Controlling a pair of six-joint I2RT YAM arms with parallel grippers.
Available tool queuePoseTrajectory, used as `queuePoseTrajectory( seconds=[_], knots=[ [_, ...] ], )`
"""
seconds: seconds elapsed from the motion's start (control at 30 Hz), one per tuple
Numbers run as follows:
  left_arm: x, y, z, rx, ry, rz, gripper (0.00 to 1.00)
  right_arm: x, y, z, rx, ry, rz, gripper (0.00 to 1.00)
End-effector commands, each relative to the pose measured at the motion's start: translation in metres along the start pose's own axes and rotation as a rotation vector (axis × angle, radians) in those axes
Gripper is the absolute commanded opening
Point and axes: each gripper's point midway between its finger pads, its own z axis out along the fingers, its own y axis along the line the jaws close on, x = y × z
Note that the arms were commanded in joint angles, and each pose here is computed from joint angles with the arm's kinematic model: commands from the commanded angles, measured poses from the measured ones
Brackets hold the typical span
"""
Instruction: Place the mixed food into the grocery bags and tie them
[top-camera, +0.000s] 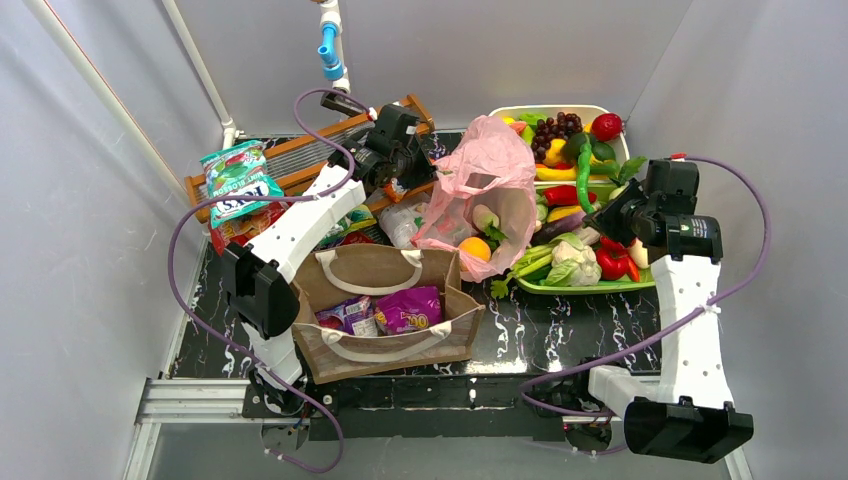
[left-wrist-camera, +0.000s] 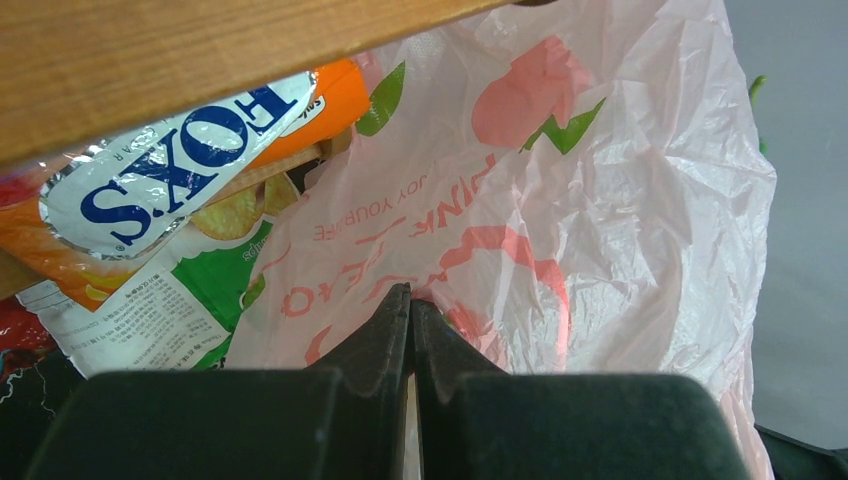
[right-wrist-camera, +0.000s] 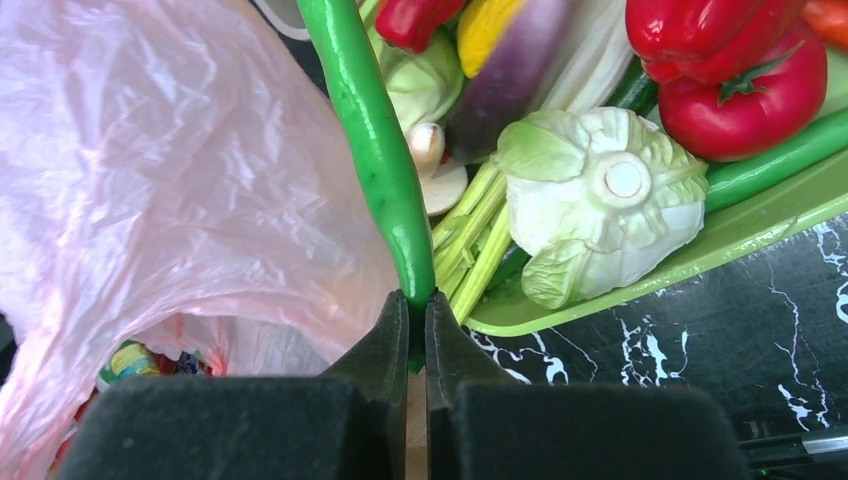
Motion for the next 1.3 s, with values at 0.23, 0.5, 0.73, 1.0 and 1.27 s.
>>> queuePoseTrajectory(
  seconds=[0.23, 0.5, 0.73, 1.0, 1.27],
  knots=[
    [-0.010, -0.007, -0.020, 0.014, -0.021, -0.010, 0.00, -0.007, 0.038, -0.046, -0.149, -0.049, -0.047, 0.01],
    [-0.010, -0.009, -0.027, 0.025, -0.019, -0.025, 0.00, 0.023, 0.101, -0.115, -0.542, -0.040, -0.216, 0.01],
    [-0.014, -0.018, -0.024, 0.042, -0.020, -0.040, 0.00, 0.051, 0.108, -0.160, -0.715, -0.038, -0.294, 0.01],
    [-0.028, -0.035, -0.022, 0.073, -0.047, -0.030, 0.00, 0.084, 0.095, -0.179, -0.795, 0.042, -0.302, 0.01],
    [-0.043, -0.054, -0.009, 0.109, -0.061, -0.049, 0.00, 0.128, 0.046, -0.164, -0.715, 0.157, -0.326, 0.01]
  ],
)
